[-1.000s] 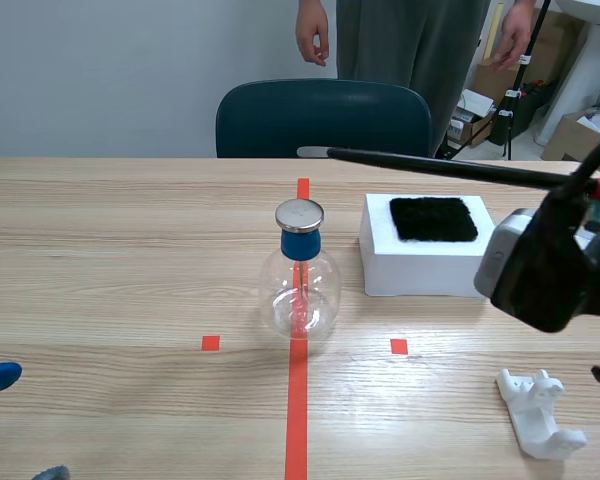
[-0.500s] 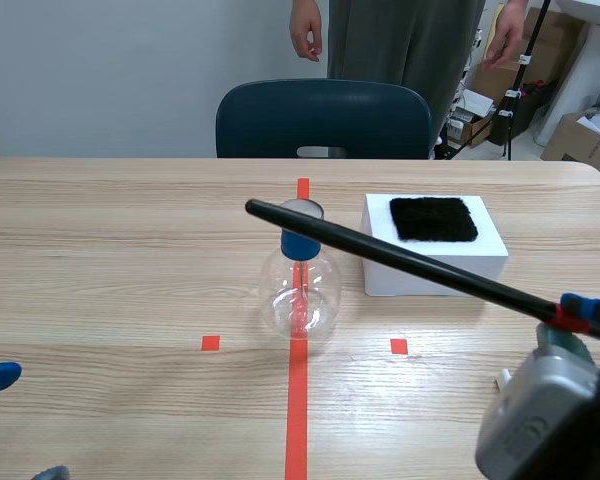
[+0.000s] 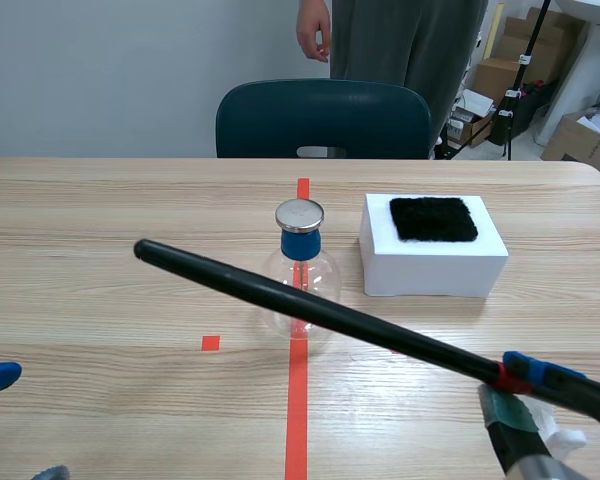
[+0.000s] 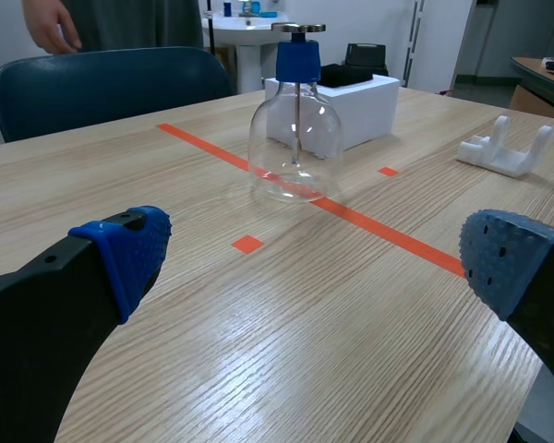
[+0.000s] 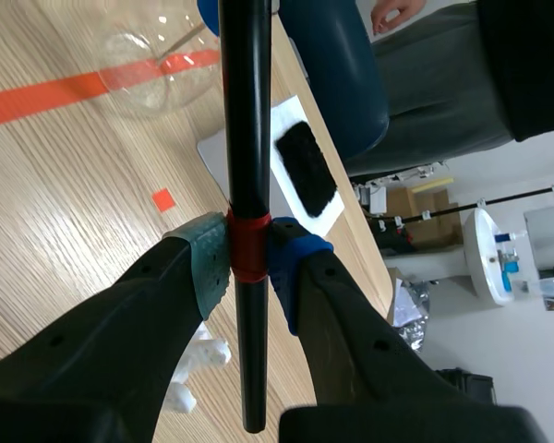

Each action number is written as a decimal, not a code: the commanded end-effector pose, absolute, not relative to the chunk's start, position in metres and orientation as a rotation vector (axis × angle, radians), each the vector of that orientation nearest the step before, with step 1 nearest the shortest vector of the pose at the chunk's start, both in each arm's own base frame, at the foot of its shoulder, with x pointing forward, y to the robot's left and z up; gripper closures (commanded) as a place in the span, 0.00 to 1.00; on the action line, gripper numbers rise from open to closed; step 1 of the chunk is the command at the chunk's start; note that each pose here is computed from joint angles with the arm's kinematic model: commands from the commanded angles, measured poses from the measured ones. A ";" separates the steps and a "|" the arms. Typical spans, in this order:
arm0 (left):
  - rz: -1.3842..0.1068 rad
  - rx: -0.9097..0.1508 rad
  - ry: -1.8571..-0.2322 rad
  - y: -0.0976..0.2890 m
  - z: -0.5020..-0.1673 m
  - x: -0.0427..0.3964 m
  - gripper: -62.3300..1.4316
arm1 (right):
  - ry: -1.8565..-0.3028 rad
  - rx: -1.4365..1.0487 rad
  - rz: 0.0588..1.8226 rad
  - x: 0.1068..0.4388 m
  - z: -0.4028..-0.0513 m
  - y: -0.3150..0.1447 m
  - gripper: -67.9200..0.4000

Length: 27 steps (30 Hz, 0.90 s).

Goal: Do the electroscope experiment. hold the rod still at the electroscope

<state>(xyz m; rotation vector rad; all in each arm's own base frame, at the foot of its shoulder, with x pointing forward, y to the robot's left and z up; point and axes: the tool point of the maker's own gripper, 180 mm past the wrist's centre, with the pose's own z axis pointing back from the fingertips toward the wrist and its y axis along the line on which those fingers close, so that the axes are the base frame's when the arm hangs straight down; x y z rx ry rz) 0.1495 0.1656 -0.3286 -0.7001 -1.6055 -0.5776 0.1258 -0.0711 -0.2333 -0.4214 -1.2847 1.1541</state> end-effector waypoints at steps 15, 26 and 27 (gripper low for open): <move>-0.565 -0.715 -1.662 0.168 -0.317 0.151 0.00 | -1.316 -0.418 1.147 0.128 -0.228 -0.067 0.99; -0.565 -0.715 -1.662 0.168 -0.317 0.151 0.00 | -1.318 -0.421 1.147 0.129 -0.228 -0.067 0.99; -0.565 -0.715 -1.662 0.168 -0.317 0.151 0.00 | -1.318 -0.421 1.147 0.129 -0.228 -0.067 0.99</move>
